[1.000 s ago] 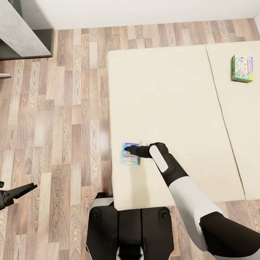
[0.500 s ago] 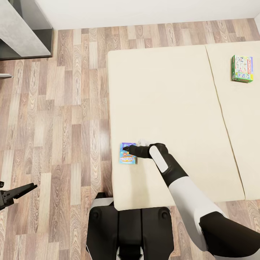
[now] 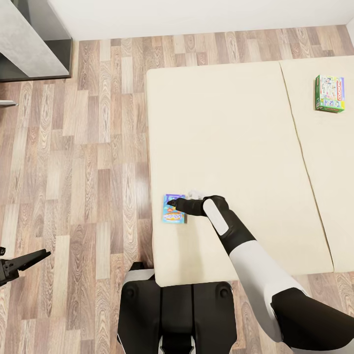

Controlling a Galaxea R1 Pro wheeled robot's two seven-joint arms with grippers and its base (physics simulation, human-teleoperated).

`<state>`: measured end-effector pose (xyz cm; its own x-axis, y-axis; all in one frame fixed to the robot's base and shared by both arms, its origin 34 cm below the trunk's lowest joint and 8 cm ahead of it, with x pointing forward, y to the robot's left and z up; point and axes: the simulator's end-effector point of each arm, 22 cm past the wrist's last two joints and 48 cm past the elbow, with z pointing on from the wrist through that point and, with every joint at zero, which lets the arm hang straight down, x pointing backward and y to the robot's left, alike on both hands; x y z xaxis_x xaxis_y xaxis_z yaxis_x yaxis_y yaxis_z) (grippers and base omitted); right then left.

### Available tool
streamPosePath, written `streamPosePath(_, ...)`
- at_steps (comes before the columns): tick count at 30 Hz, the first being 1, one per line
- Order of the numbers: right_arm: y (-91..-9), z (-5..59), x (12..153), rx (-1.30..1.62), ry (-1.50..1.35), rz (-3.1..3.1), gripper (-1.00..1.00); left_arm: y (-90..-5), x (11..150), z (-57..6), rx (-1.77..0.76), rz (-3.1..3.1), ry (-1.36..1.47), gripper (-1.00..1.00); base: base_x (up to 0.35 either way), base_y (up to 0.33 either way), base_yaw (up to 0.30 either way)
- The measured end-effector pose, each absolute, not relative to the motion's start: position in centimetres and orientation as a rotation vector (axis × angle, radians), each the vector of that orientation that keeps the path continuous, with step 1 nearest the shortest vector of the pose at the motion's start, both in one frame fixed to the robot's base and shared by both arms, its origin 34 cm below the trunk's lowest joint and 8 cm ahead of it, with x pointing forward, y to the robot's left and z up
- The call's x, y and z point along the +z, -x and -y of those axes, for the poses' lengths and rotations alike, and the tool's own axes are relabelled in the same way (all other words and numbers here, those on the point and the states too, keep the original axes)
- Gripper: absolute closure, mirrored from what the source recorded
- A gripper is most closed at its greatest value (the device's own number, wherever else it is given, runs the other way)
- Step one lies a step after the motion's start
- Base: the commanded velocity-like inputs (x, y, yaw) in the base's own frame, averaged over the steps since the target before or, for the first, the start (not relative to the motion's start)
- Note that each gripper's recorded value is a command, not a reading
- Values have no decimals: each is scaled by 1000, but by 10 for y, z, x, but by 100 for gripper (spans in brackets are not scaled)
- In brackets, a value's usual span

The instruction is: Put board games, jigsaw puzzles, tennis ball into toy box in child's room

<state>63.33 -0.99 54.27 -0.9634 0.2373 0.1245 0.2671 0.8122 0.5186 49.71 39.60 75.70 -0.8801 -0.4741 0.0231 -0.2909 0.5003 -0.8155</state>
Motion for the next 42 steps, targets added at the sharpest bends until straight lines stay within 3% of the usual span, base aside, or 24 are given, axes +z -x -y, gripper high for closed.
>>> streamPosePath(42, -638, 1, 548, -914, 404, 2939, -100, -497, 757, -396, -1321, -2539, 656, -100, 0, 0, 0)
